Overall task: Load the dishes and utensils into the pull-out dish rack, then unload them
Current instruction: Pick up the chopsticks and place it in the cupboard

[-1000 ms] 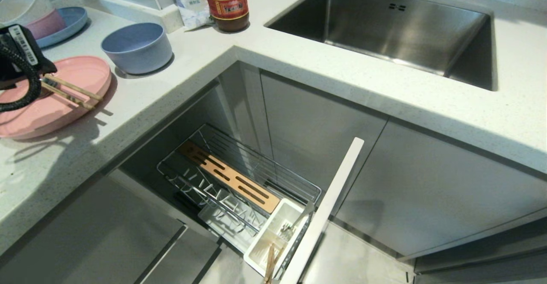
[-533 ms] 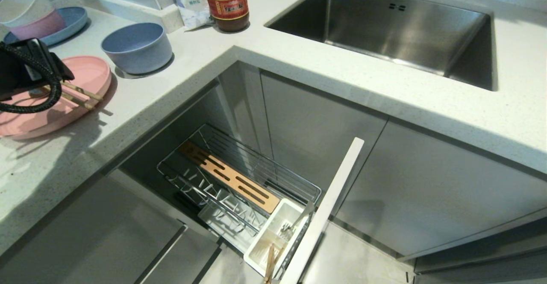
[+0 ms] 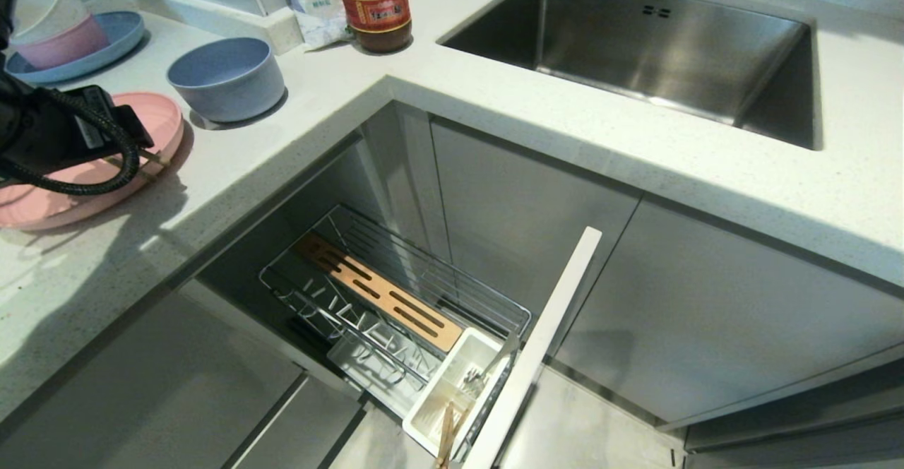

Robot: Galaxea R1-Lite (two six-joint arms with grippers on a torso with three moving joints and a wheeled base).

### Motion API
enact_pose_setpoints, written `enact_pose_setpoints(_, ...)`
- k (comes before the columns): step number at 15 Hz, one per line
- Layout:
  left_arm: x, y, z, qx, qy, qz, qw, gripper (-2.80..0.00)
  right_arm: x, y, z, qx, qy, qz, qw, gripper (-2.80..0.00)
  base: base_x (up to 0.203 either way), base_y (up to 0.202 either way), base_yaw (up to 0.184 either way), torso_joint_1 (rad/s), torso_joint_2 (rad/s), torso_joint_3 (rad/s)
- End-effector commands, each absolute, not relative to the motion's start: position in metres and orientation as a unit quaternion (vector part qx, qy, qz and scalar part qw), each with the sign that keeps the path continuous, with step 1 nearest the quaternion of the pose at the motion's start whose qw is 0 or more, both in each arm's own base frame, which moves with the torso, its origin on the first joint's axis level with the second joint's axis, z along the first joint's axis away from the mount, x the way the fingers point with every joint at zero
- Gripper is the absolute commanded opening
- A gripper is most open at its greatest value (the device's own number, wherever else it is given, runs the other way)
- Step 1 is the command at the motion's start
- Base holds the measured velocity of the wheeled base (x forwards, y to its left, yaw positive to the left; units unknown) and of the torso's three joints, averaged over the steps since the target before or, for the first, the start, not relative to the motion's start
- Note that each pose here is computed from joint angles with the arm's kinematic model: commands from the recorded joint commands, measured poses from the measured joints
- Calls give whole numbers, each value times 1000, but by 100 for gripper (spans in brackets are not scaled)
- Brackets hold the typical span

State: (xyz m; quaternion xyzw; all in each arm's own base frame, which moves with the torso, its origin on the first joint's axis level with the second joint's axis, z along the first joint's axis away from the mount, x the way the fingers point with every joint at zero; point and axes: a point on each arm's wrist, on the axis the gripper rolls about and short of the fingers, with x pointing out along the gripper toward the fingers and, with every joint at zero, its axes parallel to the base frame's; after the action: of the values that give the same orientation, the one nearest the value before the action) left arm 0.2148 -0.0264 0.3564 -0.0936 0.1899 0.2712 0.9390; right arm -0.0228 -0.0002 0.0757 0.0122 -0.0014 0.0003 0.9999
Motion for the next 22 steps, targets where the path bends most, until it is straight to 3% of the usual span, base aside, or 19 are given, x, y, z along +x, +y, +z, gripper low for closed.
enact_pose_setpoints(1,220,-26,354,-92,195,277,936,0,-23,0,75,12,-3,0,1000,-280,0,0,0,0,0,0)
enact_pose_setpoints(19,229,-24,352,-100,203,267,937,0,-23,0,75,12,-3,1,1000,-280,0,0,0,0,0,0)
enact_pose_setpoints(20,229,-24,352,-101,204,264,937,-280,-23,0,75,12,-2,1,1000,-280,0,0,0,0,0,0)
enact_pose_setpoints(22,229,-24,353,-103,203,260,938,-280,-23,0,75,12,-3,1,1000,-280,0,0,0,0,0,0)
